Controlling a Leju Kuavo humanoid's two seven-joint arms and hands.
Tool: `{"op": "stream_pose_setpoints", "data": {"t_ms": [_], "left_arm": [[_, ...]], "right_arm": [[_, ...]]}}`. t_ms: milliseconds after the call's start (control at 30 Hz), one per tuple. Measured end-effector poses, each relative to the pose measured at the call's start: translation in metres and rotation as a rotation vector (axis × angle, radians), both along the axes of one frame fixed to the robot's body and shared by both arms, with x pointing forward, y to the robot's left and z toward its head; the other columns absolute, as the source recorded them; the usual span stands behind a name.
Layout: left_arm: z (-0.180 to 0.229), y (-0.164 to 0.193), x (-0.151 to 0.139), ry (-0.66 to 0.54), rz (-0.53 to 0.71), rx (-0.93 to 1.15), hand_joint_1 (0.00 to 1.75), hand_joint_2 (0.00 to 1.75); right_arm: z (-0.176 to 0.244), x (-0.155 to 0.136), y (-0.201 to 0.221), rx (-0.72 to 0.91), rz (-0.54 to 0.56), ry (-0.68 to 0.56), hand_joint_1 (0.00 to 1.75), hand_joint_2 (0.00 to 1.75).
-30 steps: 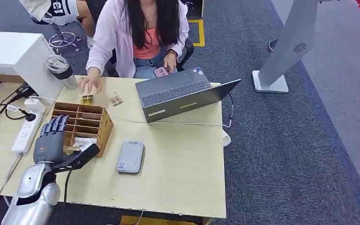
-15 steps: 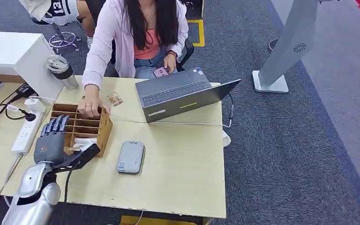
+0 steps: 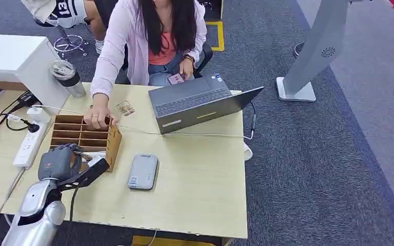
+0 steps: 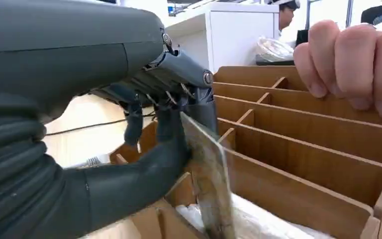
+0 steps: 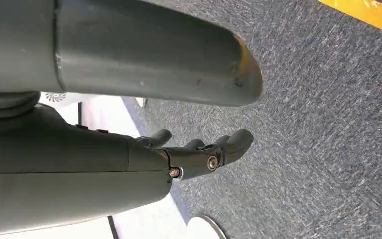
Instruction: Pass the card to the sensor for recognition and then transmit it.
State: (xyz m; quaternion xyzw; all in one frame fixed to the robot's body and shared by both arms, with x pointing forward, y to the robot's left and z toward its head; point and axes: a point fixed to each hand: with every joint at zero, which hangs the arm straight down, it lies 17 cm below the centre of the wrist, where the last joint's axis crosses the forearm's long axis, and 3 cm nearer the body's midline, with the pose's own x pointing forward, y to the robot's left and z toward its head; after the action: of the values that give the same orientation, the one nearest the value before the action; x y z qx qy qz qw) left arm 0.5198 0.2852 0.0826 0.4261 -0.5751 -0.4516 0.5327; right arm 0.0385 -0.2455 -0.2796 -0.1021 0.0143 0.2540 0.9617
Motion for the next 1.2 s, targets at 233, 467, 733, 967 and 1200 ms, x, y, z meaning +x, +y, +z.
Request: {"op": "stream_pose_setpoints", "data": {"t_ms": [233,467,733,967,1200], "left_arm": [[-0.003,0.003,0.000,0.015,0.002,-0.013,1.75,1.75],[-0.004,0.005,-0.001,0.023,-0.001,-0.028,1.75,1.75],[0.026,0.009,0.012,-0.043,-0.012,-0.034,1.75,1.75],[0.034,0.009,0.015,-0.063,-0.021,-0.031,1.75,1.75],[0.087,0.008,0.037,-0.163,-0.027,-0.044,1.75,1.75]], "right_arm": [[0.000,0.000,-0.001,-0.003,0.003,-0.002,0.00,0.00],[0.000,0.000,-0.001,-0.004,0.004,-0.002,0.00,0.00],[0.000,0.002,-0.001,-0.003,0.004,-0.009,0.00,0.00],[0.000,0.002,-0.001,-0.003,0.004,-0.009,0.00,0.00],[0.000,0.005,-0.001,-0.003,0.006,-0.018,0.00,0.00]]}}
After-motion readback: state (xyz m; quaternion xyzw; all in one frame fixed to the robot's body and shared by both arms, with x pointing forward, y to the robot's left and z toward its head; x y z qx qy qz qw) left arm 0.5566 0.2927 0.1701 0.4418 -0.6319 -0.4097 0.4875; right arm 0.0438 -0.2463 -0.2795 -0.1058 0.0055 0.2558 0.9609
